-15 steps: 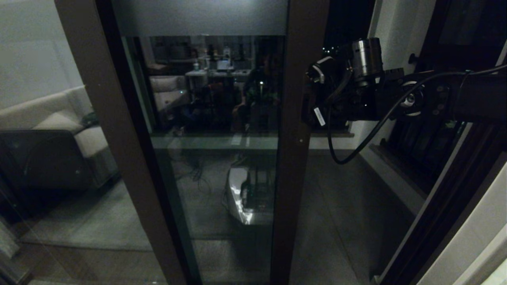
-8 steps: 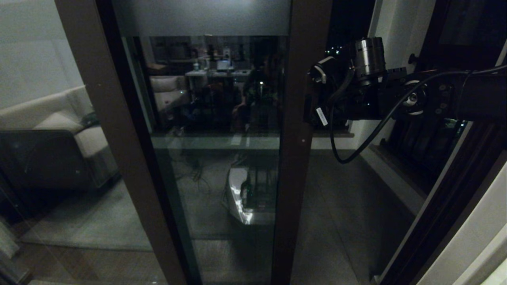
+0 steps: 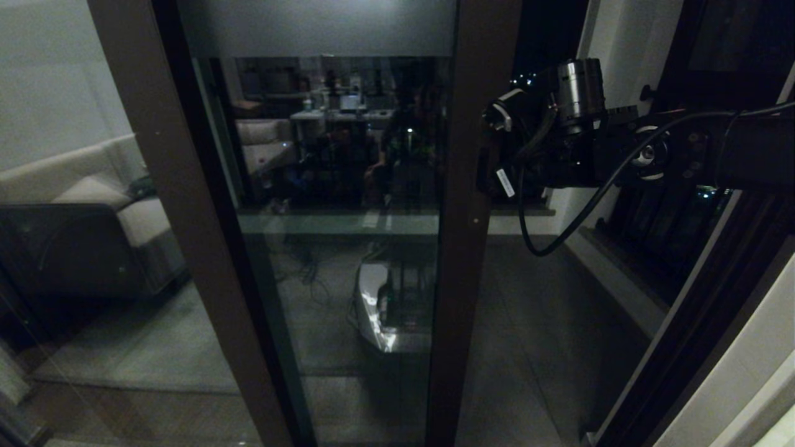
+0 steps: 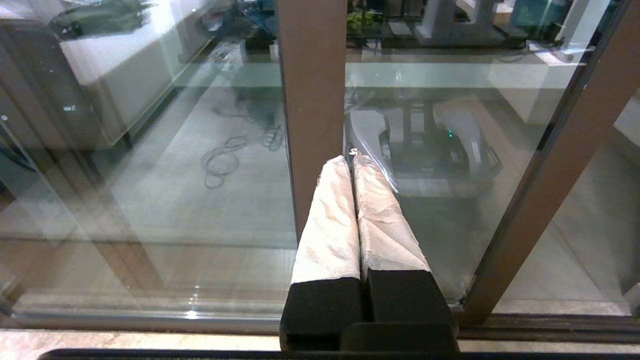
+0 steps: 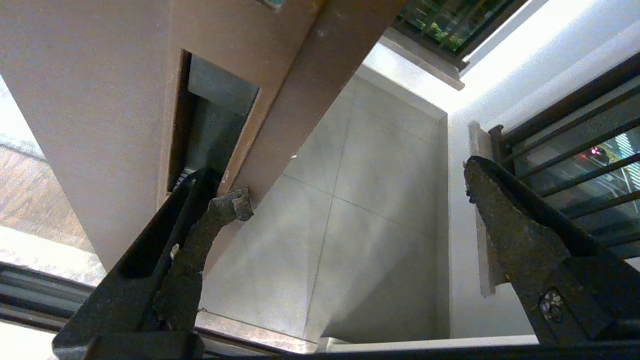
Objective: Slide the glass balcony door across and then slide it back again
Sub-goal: Close the slid door
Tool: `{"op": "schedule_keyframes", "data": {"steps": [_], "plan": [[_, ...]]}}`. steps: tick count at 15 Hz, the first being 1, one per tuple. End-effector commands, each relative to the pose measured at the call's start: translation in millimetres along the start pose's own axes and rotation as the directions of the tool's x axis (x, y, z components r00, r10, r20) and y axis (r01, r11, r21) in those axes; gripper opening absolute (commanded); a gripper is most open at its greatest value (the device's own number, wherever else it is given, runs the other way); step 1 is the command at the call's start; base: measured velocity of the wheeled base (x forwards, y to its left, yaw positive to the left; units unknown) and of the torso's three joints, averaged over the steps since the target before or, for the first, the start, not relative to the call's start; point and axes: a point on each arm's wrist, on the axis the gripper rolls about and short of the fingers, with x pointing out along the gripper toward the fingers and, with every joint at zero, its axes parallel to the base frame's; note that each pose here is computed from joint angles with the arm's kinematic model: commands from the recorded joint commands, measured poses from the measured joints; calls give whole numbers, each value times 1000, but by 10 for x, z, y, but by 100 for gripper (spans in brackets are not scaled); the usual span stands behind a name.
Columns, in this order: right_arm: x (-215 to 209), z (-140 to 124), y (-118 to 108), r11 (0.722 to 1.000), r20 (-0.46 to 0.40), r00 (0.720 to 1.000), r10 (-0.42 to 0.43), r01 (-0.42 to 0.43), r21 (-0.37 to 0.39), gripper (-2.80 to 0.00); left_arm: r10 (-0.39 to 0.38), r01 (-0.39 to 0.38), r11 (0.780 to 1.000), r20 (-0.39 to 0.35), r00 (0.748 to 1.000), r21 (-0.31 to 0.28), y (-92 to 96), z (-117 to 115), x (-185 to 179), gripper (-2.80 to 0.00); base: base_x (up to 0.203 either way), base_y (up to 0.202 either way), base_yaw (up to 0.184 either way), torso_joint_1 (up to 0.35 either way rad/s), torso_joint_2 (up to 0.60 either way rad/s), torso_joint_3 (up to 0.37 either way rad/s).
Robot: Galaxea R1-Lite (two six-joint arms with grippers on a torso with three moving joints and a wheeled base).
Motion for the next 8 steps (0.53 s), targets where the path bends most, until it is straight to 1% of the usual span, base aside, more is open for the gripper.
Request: {"op": "schedule_keyframes", "data": {"steps": [1, 8], "plan": [[25, -20, -9, 1000, -9, 1000, -7, 7, -4, 0, 0, 0, 1000, -3, 1000, 1, 0, -4, 2, -280, 0, 0, 0, 0, 0, 0], [50, -57, -51, 1000, -22, 1000, -16, 16, -22, 0, 1, -1, 1000, -3, 1000, 1, 0, -4, 2, -280, 0, 0, 0, 0, 0, 0]]}}
